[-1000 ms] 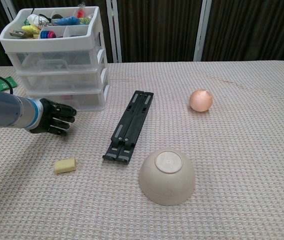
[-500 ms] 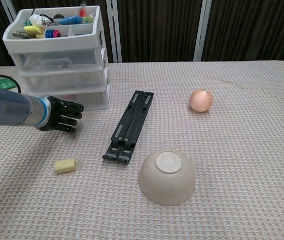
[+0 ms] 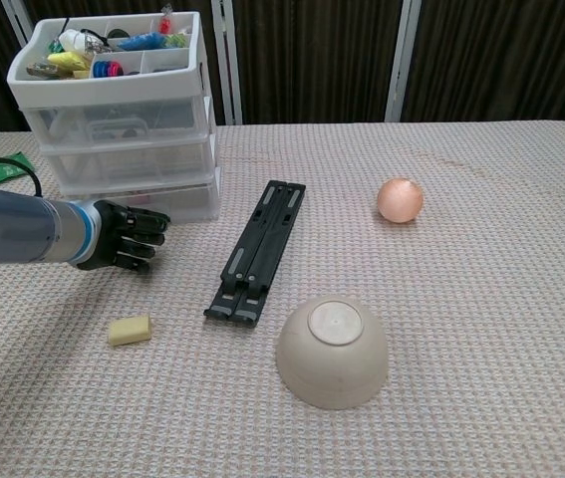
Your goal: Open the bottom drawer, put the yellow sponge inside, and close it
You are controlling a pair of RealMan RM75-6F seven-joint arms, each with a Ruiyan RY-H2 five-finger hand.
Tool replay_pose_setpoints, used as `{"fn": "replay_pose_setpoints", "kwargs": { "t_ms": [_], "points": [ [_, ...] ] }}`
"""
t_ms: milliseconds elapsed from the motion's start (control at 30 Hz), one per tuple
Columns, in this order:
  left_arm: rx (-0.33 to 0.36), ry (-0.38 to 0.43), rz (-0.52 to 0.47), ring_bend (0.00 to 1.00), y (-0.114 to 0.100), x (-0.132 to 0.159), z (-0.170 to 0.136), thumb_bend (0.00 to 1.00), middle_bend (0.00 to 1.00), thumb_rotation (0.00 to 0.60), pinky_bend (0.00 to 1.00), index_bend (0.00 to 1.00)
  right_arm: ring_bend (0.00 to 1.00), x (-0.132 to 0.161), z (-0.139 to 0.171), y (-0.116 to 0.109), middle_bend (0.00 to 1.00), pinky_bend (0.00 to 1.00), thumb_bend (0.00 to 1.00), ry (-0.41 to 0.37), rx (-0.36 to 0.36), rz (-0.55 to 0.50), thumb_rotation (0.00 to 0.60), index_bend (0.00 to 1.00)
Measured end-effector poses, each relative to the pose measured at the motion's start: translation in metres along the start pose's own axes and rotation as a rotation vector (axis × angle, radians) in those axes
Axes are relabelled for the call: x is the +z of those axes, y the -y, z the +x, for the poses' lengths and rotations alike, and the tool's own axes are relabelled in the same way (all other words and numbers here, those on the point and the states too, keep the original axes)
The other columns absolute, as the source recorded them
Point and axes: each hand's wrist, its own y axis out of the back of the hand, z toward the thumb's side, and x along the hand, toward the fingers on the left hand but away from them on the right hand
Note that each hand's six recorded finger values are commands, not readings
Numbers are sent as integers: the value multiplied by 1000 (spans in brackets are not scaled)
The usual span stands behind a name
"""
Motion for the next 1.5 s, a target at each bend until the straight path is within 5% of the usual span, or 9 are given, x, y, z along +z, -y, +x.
{"fn": "replay_pose_setpoints", "kwargs": {
  "t_ms": [600, 900, 1233, 1500],
  "points": [
    [-48, 33, 106, 894, -15, -31, -44, 741, 981, 600, 696, 171, 0, 2, 1, -1, 0, 0, 62, -8, -8, 9, 600, 104],
    [-24, 178, 470, 894, -22, -35, -68, 742, 984, 600, 696, 99, 0, 3, 1, -1, 0, 0, 62, -11, -12, 15, 600, 104],
    [207, 253, 994, 900, -54, -21, -75, 742, 988, 600, 697, 100, 0, 3, 2, 0, 0, 0, 63, -8, -11, 19, 600, 104],
    [250, 202, 1026, 900, -68, -14, -64, 743, 988, 600, 698, 137, 0, 3, 2, 0, 0, 0, 62, -5, -9, 21, 600, 104]
  ]
}}
